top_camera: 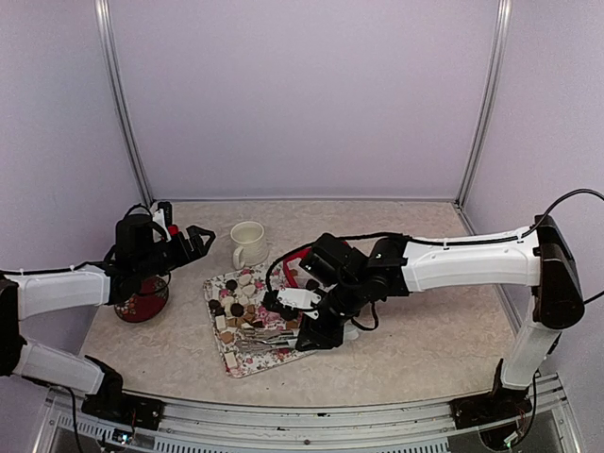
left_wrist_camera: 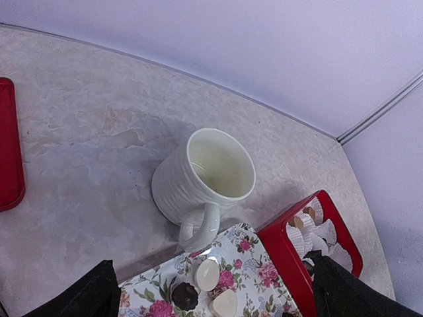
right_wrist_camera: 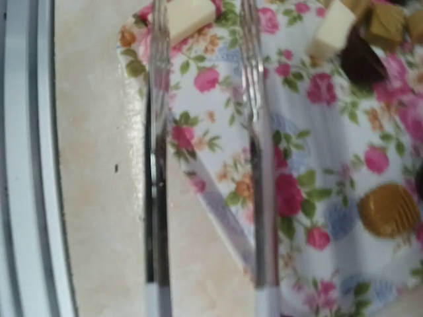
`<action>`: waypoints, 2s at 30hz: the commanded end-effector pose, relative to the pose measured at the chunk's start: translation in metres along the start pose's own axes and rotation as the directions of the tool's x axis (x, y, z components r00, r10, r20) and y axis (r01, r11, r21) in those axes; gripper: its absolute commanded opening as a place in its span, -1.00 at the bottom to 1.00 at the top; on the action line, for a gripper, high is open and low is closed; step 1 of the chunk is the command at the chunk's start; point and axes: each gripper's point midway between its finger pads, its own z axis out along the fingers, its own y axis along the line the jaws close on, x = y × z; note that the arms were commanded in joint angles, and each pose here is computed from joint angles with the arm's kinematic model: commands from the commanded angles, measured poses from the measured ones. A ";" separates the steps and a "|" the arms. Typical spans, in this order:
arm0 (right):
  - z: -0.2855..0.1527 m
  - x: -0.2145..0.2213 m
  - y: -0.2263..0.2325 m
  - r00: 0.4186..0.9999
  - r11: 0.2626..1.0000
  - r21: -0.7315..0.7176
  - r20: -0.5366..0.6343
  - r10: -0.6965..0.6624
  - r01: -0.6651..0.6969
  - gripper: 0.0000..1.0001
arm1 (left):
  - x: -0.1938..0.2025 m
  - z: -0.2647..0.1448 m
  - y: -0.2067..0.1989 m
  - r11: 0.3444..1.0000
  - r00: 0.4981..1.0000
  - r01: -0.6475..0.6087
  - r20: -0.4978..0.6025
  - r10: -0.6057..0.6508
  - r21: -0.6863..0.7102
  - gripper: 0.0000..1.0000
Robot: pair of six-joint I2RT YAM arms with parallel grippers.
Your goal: Pack the chocolate
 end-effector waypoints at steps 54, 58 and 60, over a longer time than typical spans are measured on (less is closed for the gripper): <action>0.065 -0.008 -0.016 0.910 0.922 0.013 -0.165 -0.380 0.387 -0.07 | -0.017 -0.013 -0.001 1.000 0.997 0.004 0.070 -0.006 0.031 0.98; 0.067 -0.010 -0.016 0.909 0.921 0.009 -0.163 -0.384 0.390 -0.07 | -0.017 -0.013 -0.001 1.000 0.997 0.005 0.071 -0.007 0.030 0.98; 0.069 -0.011 -0.016 0.908 0.920 0.004 -0.161 -0.386 0.391 -0.08 | -0.017 -0.013 -0.001 1.000 0.997 0.005 0.072 -0.007 0.031 0.98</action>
